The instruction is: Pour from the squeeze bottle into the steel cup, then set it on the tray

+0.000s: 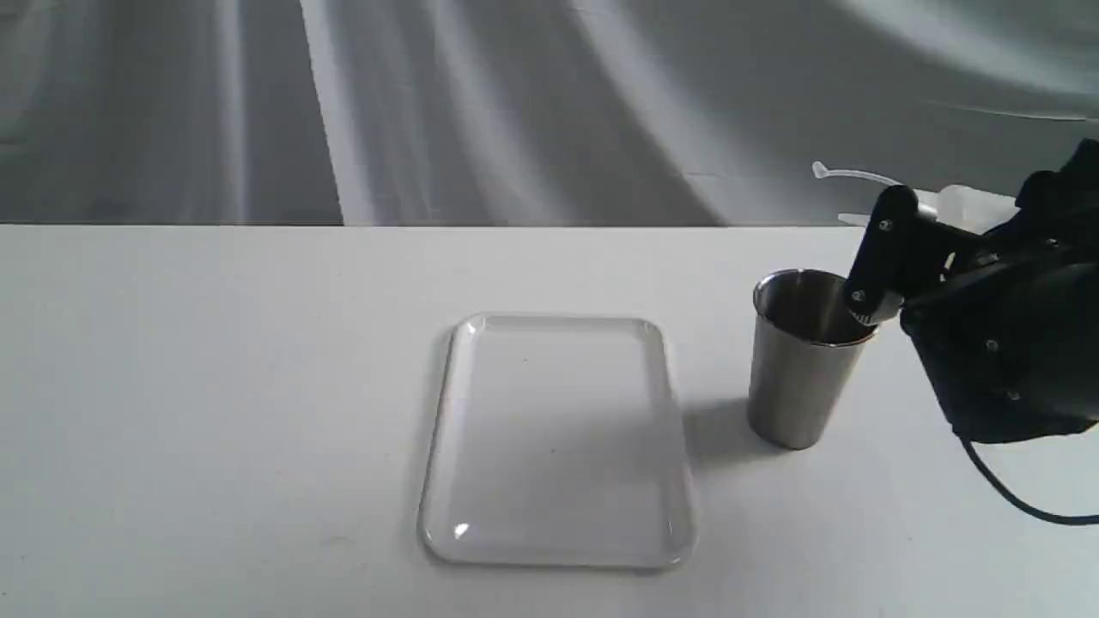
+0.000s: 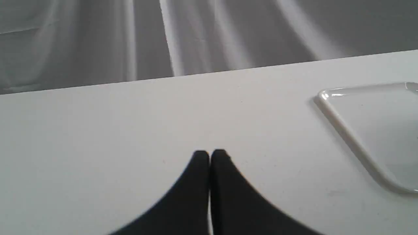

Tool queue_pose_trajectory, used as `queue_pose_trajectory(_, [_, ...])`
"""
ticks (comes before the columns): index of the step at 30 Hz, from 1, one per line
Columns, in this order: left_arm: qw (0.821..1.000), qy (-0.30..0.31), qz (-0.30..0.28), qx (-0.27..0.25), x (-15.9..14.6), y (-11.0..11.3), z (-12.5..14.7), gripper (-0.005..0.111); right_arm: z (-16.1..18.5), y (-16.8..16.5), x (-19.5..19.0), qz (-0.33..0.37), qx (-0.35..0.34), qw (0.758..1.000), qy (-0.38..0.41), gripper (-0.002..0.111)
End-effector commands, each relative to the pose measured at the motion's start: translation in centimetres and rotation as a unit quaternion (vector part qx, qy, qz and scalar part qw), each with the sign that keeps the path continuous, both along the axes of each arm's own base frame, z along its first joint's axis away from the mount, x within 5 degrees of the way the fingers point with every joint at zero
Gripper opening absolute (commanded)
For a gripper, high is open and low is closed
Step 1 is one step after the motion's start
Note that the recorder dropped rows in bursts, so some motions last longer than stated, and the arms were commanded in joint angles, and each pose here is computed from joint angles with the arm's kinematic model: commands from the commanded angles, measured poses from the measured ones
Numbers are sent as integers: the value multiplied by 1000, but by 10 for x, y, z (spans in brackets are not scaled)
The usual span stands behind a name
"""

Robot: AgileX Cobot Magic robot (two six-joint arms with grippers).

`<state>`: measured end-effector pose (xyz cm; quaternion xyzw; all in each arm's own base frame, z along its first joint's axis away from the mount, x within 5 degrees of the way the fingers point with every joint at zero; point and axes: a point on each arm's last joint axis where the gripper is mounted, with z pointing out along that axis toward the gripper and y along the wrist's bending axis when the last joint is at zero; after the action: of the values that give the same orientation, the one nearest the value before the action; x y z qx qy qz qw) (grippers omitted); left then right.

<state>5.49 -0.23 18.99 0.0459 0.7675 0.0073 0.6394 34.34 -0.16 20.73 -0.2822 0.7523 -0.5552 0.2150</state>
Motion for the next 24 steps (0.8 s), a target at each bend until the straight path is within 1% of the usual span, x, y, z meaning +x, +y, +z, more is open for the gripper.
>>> queue_pose_trajectory(1, [1000,-2,-3,-2,0,0,-1,0,6,0,0,4,-23,1000,-11,7])
queue_pose_trajectory(13, [1000,-2,-3,-3,0,0,-1,0,6,-1,0,3,-23,1000,-12,7])
queue_pose_trajectory(18, [1000,-2,-3,-3,0,0,-1,0,16,1,7,1,-19,999,-31,7])
queue_pose_trajectory(24, [1000,-2,-3,-1,0,0,-1,0,18,0,6,-6,-25,999,-35,7])
